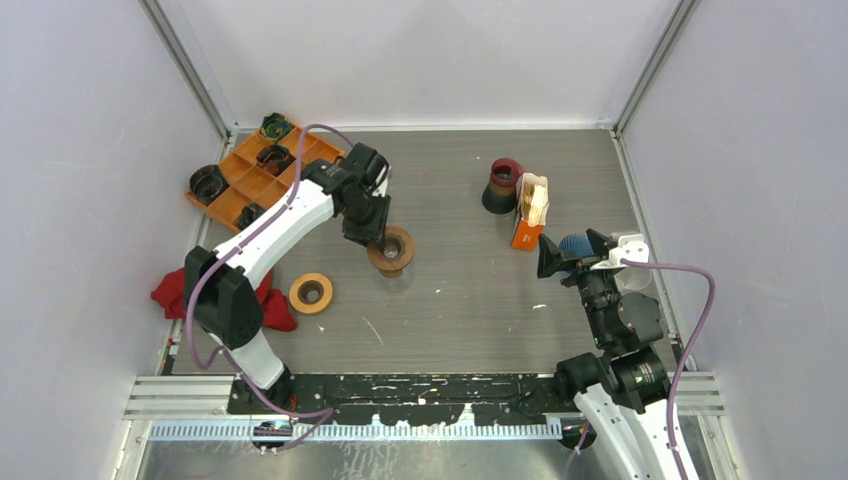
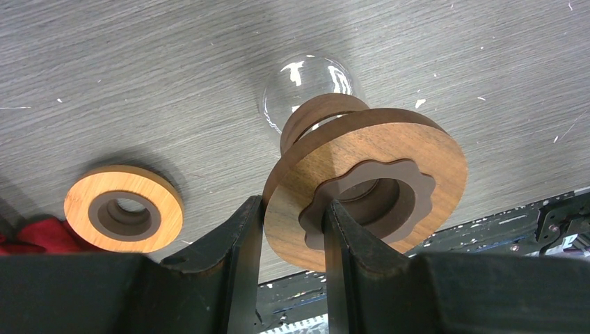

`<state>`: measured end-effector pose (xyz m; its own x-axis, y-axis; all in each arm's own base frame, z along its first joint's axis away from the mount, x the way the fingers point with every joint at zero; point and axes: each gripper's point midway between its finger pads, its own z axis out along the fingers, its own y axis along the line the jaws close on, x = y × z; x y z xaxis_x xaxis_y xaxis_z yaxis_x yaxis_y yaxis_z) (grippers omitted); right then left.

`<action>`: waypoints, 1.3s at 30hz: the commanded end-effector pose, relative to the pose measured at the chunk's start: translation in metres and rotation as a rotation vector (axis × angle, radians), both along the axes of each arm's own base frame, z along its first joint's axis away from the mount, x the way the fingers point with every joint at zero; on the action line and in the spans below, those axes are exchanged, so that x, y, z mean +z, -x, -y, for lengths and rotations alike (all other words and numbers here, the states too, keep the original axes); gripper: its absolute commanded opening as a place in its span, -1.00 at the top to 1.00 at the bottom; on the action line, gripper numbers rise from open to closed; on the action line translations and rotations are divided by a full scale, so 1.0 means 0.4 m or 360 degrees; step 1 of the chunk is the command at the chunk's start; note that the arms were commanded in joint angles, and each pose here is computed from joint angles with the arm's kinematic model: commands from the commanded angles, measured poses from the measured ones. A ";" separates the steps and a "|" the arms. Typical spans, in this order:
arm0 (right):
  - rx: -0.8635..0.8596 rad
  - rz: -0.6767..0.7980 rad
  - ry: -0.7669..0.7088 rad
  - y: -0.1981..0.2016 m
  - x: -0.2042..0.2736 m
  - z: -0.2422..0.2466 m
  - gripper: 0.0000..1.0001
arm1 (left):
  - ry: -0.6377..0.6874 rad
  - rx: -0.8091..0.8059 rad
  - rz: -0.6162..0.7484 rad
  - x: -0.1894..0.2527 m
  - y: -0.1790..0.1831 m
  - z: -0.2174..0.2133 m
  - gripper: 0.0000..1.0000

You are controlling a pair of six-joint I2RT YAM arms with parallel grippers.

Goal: Place the coffee filter in the dripper
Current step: Place the connecting ring on the coffee server.

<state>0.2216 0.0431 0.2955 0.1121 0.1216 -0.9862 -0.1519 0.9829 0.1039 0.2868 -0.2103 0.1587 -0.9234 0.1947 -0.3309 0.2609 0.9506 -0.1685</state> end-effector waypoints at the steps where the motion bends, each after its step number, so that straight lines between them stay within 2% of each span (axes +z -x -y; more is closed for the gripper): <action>1: 0.0000 0.0069 -0.0006 -0.001 0.032 0.000 -1.00 | 0.0010 -0.0021 0.0067 0.027 -0.019 0.011 0.39; 10: 0.0002 0.0071 -0.0009 -0.001 0.032 0.000 -1.00 | 0.0025 -0.0027 0.0055 0.019 -0.022 0.022 0.30; 25: 0.0007 0.0068 -0.0017 -0.001 0.036 -0.002 -1.00 | 0.0059 0.0010 0.0150 0.068 -0.017 0.013 -0.06; 33: -0.0079 -0.0034 -0.0070 -0.012 0.036 0.017 -1.00 | 0.0078 0.0113 0.0371 0.126 -0.008 -0.037 -0.23; 39: -0.0086 -0.0292 0.0067 -0.044 -0.003 0.011 -1.00 | 0.0047 0.0204 0.0629 0.192 0.014 -0.116 -0.49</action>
<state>0.2349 0.0424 0.2827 -0.0227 0.1026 -0.9945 -0.1075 0.9887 0.1045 0.2749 -0.1806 0.2056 -0.8381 0.1193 -0.5323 0.2239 0.9651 -0.1361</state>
